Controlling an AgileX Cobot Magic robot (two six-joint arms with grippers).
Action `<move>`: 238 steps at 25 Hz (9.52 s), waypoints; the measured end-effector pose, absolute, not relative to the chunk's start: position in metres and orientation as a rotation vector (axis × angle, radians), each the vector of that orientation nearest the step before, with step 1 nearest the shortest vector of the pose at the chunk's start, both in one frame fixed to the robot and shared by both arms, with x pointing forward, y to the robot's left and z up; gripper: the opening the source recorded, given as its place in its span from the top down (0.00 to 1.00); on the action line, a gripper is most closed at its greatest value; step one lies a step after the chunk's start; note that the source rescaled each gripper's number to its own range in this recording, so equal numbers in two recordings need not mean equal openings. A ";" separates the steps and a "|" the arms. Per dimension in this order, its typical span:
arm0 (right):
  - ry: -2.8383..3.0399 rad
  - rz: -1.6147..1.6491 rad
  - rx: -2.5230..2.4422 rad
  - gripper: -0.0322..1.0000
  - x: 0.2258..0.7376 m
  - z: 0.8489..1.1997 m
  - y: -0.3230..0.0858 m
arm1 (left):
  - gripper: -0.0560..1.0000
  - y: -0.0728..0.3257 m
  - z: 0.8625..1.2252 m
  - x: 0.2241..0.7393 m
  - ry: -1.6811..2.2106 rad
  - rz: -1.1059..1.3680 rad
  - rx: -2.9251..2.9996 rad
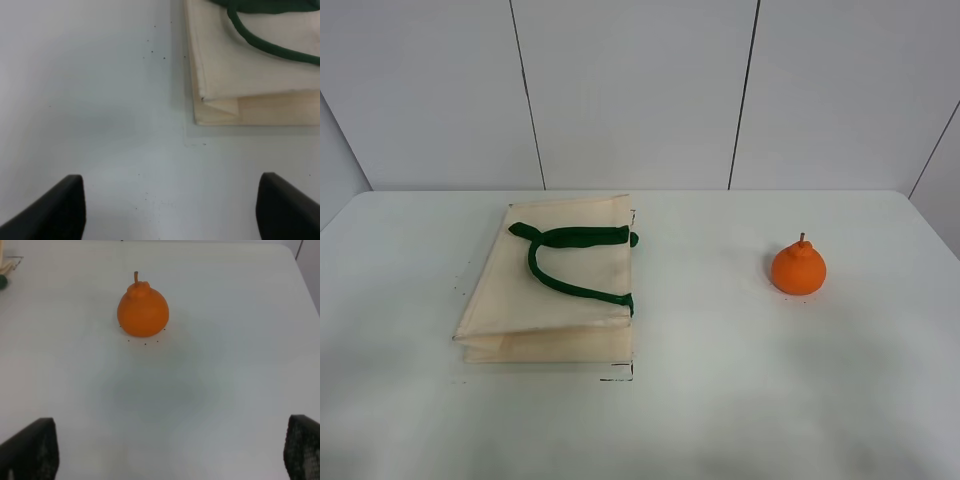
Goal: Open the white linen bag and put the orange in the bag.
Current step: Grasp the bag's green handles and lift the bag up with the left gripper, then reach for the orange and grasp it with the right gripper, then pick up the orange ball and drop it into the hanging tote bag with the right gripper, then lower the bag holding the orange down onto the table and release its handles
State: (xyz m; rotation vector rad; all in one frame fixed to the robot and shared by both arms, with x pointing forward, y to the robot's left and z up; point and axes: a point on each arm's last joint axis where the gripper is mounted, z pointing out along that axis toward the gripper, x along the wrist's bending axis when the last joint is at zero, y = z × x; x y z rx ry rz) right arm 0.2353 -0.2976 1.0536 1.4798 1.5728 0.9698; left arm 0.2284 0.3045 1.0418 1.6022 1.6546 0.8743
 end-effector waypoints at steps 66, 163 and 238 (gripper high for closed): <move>1.573 0.970 1.480 0.00 0.235 1.054 -0.298 | 0.08 0.187 0.881 0.675 2.181 0.060 2.095; 2.337 0.144 1.991 0.00 0.681 0.906 -0.254 | 0.94 0.182 1.194 0.607 1.699 0.285 1.896; 2.465 0.408 1.699 0.00 0.698 0.989 -0.095 | 0.95 0.182 1.194 0.607 1.696 0.287 1.899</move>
